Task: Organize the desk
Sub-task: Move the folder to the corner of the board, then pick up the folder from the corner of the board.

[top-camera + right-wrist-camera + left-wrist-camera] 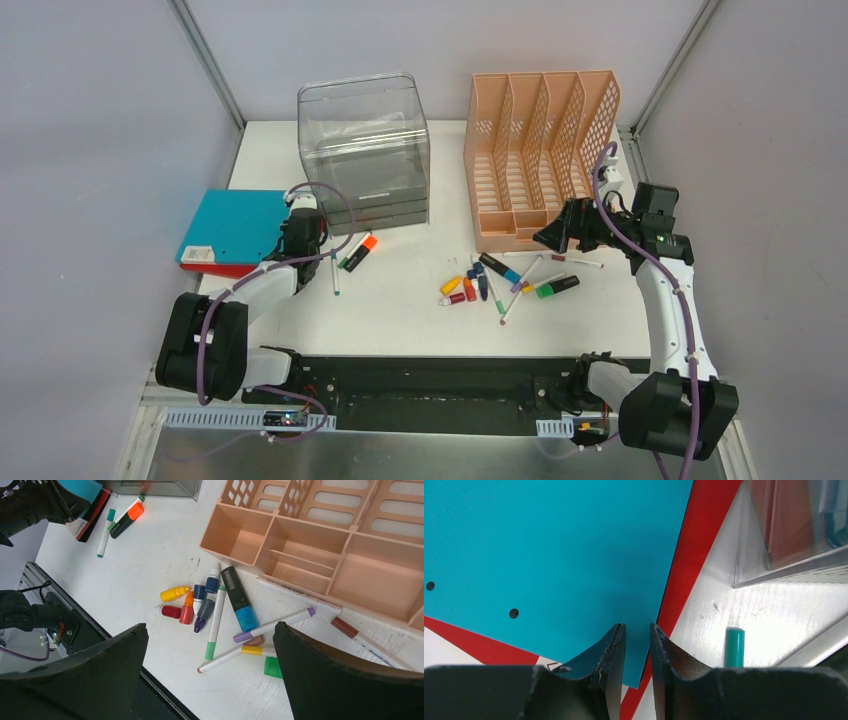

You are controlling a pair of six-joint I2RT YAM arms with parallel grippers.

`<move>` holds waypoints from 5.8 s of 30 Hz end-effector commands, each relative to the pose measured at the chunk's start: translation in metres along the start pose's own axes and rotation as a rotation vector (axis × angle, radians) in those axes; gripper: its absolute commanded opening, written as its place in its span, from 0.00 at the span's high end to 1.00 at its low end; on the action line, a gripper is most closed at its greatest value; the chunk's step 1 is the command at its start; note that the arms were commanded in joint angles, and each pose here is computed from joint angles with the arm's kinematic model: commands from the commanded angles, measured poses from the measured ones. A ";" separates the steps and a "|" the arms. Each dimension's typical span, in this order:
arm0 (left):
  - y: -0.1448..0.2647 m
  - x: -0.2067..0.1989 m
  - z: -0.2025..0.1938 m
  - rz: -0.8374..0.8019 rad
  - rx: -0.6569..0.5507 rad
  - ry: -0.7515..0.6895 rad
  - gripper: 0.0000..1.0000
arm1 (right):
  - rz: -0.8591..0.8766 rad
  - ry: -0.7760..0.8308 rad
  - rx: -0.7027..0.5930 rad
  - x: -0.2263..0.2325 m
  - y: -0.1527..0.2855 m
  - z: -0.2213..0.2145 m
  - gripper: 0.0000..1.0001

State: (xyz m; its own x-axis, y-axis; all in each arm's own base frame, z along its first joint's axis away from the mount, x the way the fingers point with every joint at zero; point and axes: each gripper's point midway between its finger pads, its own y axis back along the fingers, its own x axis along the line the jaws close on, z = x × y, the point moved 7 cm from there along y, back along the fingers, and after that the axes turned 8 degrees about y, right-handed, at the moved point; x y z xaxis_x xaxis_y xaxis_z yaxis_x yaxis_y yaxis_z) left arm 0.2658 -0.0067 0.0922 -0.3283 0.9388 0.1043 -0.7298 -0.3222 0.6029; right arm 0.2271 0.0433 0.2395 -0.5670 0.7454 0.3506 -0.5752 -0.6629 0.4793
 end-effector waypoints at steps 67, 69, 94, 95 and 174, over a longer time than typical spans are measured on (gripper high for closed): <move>0.009 -0.033 0.010 0.219 -0.012 -0.402 1.00 | 0.017 0.085 -0.056 0.008 0.007 0.017 0.00; 0.014 -0.041 0.010 0.207 -0.027 -0.434 1.00 | 0.016 0.086 -0.055 0.008 0.007 0.017 0.00; 0.064 -0.075 0.005 -0.041 0.003 -0.490 1.00 | 0.013 0.082 -0.048 0.006 0.006 0.016 0.00; 0.063 -0.078 0.004 -0.049 0.015 -0.471 1.00 | 0.012 0.084 -0.049 0.007 0.007 0.016 0.00; 0.036 -0.028 -0.052 -0.238 -0.052 1.476 0.34 | 0.005 0.114 -0.063 0.009 0.010 0.016 0.00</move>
State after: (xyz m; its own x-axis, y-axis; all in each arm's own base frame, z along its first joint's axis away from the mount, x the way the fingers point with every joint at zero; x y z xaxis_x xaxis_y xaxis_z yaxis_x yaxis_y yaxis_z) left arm 0.2167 -0.0499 0.0754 -0.4697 0.0131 -0.8827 -0.8582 -0.2414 0.4531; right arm 0.2228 0.0437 0.2440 -0.5874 0.7425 0.3220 -0.5826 -0.6641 0.4686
